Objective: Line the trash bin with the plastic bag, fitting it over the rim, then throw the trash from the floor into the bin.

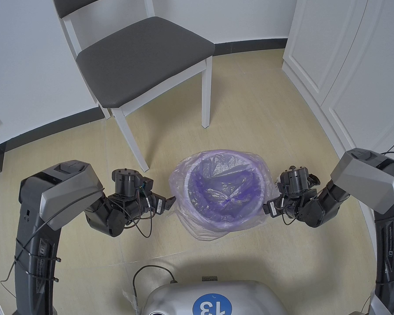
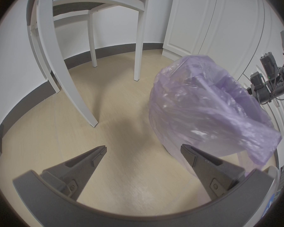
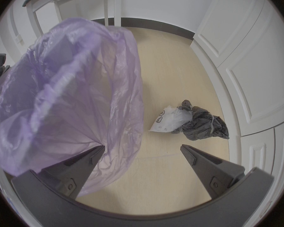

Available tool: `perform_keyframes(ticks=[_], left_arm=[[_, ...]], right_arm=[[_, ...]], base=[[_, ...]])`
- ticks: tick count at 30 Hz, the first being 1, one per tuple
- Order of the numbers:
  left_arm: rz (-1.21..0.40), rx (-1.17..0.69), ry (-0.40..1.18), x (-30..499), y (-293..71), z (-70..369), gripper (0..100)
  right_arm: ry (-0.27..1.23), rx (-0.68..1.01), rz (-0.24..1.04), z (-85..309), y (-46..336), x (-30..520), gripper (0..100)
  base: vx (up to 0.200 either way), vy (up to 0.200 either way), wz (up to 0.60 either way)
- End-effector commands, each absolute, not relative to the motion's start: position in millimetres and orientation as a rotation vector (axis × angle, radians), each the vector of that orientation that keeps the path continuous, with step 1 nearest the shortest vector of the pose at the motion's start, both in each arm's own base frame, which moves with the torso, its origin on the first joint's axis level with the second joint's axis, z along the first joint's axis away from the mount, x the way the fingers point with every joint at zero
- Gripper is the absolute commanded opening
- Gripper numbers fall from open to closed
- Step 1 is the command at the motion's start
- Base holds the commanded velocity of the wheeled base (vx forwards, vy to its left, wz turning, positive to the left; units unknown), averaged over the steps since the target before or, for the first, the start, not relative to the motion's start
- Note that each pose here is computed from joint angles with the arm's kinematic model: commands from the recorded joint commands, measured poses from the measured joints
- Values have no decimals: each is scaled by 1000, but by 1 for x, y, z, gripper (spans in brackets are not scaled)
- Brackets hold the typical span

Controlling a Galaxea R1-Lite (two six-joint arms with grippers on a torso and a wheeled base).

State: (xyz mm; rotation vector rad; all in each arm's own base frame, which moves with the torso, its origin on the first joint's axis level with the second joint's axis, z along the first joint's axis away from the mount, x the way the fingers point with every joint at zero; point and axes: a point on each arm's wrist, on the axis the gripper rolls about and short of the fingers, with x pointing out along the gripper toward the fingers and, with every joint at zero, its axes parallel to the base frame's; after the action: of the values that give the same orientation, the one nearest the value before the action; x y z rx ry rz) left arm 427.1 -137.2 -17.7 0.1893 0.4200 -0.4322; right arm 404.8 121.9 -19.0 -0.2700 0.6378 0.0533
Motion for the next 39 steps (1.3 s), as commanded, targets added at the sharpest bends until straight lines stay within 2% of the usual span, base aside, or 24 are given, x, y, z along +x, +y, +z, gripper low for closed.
perform_keyframes(ticks=[1, 11, 24, 30, 39], left_arm=[[-429, 191, 450, 437, -138, -39, 100], [-416, 190, 454, 441, -134, -40, 100], [-387, 193, 450, 376, -105, 27, 100], [-367, 179, 380, 361, -94, 51, 100], [-399, 157, 351, 358, -104, 59, 100]], right_arm=[[653, -269, 48, -41, 122, 419, 100], [663, -231, 47, -39, 117, 429, 100], [617, -199, 58, 37, 105, 374, 100], [609, -196, 44, 54, 98, 352, 100], [544, -189, 50, 71, 96, 331, 100]], base=[[0, 0, 0], [0, 0, 0], [0, 0, 0], [0, 0, 0], [0, 0, 0]])
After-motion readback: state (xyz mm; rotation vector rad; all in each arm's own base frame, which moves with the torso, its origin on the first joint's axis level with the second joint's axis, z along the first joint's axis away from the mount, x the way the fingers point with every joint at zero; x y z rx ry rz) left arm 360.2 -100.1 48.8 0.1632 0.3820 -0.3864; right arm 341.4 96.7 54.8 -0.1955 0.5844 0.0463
